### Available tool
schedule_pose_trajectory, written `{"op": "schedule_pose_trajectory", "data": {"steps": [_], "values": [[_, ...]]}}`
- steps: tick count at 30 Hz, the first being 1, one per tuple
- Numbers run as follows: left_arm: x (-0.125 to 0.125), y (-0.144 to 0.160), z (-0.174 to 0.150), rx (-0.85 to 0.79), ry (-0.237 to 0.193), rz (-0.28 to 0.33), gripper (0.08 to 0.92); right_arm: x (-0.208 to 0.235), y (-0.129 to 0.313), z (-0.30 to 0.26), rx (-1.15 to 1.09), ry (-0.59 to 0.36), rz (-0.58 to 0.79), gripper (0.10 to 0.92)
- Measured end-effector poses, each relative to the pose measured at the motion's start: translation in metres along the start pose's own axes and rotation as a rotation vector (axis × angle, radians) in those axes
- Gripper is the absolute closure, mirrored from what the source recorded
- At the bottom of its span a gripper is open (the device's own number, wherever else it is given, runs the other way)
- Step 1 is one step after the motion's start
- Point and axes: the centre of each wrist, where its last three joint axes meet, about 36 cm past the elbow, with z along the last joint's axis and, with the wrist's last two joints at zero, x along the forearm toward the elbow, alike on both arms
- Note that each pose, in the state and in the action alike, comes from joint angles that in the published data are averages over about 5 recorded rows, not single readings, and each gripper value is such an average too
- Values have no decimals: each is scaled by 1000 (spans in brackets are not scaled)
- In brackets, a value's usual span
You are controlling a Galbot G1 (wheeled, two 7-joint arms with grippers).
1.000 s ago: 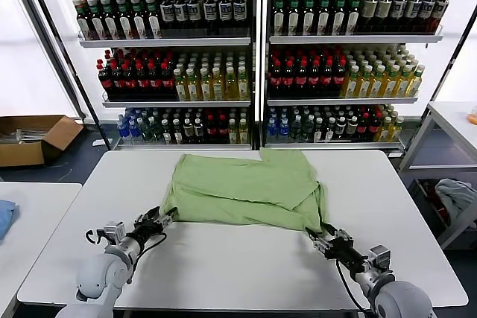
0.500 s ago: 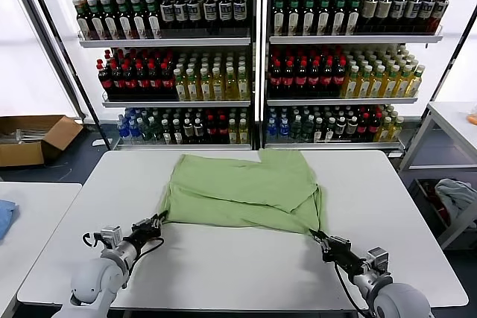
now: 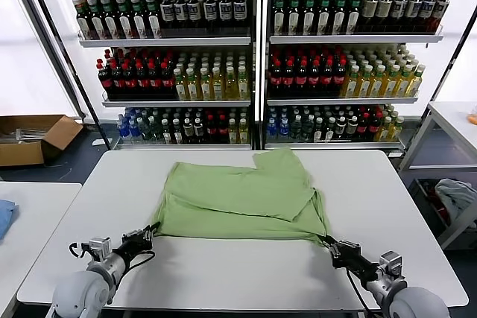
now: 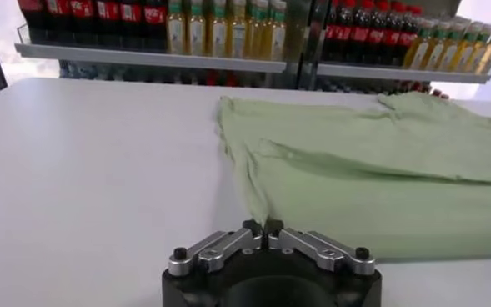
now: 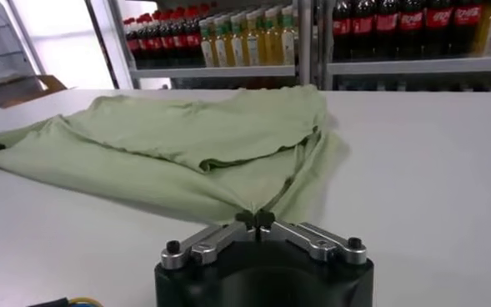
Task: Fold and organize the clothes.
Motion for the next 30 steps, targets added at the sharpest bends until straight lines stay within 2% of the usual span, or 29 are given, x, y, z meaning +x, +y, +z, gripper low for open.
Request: {"op": "schedule_pose_trajectory", "data": {"steps": [13,23,27,30], "values": [[69,-39,15,38,18,-31,906,53,30,8,12,78,-31,916],[124,-59,28,63,55,-79,906,74,44,12,18,150,-58,913],[138,-65,29,59,69,-99,888,77,45,10,20,165,-61,842],[145,-66,26,48,67,-115,821,78,43,5,23,162,-63,755]]}}
